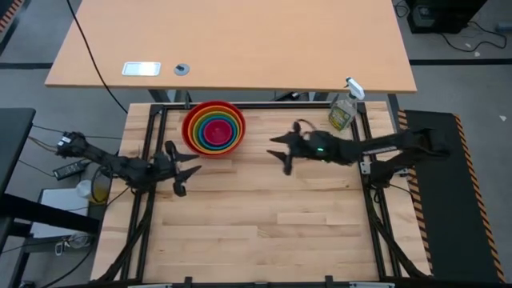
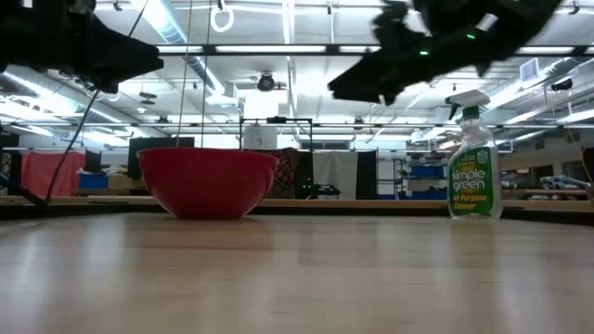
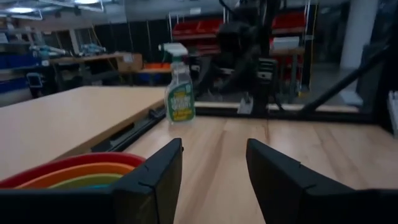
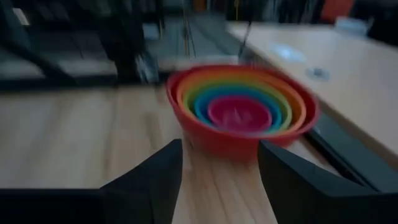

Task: Nest bowls inside each other
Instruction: Return to Home Position

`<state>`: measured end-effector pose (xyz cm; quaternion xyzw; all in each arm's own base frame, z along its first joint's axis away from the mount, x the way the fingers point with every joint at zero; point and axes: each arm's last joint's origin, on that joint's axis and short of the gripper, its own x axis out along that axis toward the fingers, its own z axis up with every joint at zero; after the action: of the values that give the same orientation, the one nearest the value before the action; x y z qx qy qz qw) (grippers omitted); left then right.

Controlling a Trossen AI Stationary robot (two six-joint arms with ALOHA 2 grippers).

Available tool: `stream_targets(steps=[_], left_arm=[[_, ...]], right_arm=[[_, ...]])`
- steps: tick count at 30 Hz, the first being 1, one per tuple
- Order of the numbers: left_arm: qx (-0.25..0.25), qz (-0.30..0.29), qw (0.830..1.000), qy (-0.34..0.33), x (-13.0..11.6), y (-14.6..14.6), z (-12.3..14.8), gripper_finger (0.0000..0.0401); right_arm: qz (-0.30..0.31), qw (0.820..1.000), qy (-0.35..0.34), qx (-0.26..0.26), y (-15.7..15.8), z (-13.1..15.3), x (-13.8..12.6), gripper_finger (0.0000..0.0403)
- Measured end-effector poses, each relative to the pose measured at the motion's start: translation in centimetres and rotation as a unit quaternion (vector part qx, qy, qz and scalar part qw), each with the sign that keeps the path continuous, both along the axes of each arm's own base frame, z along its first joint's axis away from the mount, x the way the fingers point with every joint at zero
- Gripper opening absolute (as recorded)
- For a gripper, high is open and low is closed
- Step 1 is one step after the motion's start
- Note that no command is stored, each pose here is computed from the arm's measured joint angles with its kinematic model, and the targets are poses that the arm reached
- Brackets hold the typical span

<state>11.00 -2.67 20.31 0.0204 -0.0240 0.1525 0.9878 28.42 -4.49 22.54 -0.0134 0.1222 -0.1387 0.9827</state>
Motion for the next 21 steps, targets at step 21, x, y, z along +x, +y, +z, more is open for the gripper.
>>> stream_targets(steps=[21], left_arm=[[-0.017,-0.126,0.991,-0.041,-1.1,-0.6,-2.1,0.018]], right_arm=[[-0.065,0.977,-0.189,0.075,2.0,-5.5,-14.8,0.0208]])
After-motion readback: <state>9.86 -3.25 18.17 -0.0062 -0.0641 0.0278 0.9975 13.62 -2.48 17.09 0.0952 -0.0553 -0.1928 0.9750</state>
